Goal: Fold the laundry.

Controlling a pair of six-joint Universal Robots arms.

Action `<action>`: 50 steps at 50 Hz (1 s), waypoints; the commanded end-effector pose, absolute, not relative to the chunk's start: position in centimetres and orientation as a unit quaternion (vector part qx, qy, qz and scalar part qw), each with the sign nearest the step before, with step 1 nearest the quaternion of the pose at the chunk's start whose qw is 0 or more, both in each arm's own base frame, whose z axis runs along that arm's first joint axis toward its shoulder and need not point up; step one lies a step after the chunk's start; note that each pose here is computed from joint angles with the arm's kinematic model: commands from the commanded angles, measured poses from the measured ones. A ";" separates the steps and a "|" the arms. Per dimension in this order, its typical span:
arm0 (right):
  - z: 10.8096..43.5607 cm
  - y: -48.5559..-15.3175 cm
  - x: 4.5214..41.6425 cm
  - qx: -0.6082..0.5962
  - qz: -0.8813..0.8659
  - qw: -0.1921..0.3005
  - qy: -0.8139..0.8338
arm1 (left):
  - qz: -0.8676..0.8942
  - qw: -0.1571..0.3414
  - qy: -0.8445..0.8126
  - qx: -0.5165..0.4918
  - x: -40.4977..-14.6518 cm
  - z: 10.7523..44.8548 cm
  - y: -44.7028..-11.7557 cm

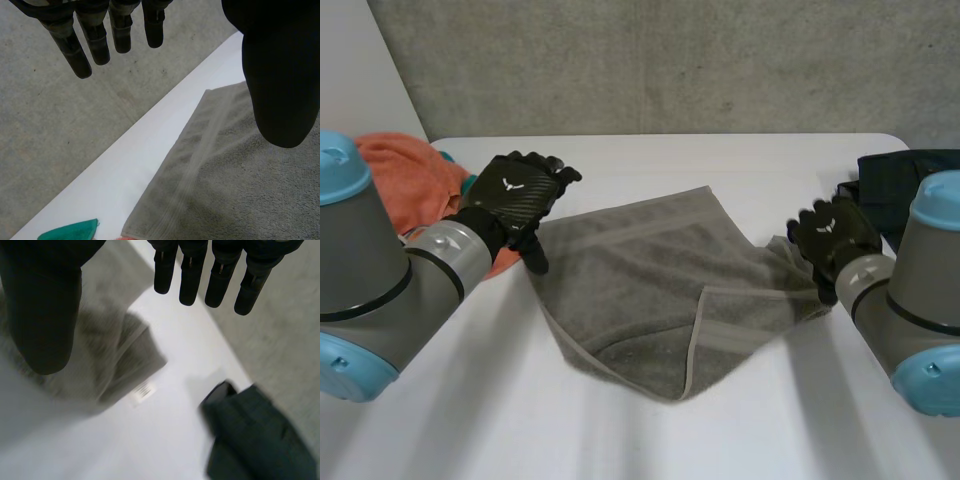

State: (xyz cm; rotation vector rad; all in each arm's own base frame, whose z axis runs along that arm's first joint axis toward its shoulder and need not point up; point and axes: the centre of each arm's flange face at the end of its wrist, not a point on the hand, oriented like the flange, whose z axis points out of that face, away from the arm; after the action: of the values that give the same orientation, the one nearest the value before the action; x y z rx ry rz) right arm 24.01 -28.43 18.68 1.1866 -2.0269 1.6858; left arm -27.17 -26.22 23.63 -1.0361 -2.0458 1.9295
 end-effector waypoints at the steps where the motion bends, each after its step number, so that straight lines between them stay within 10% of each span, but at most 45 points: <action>1: 21.7 -25.4 27.6 0.515 0.583 0.078 -0.624 | 0.641 0.074 -0.684 -0.340 -26.5 23.7 -26.3; 24: 16.1 -25.0 32.1 0.675 0.481 -0.031 -0.558 | 0.627 0.080 -0.697 -0.339 -25.0 22.7 -26.7; 50: 38.3 -18.5 29.5 0.534 0.716 -0.055 -0.446 | 0.556 0.100 -0.735 -0.376 -23.2 15.0 -33.1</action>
State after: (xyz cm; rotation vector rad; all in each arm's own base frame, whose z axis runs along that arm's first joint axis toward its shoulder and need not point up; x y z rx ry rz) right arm 30.10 -20.68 34.47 1.7910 -1.5199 2.1856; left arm -22.74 -32.02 16.15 -1.0938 -2.1510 1.6504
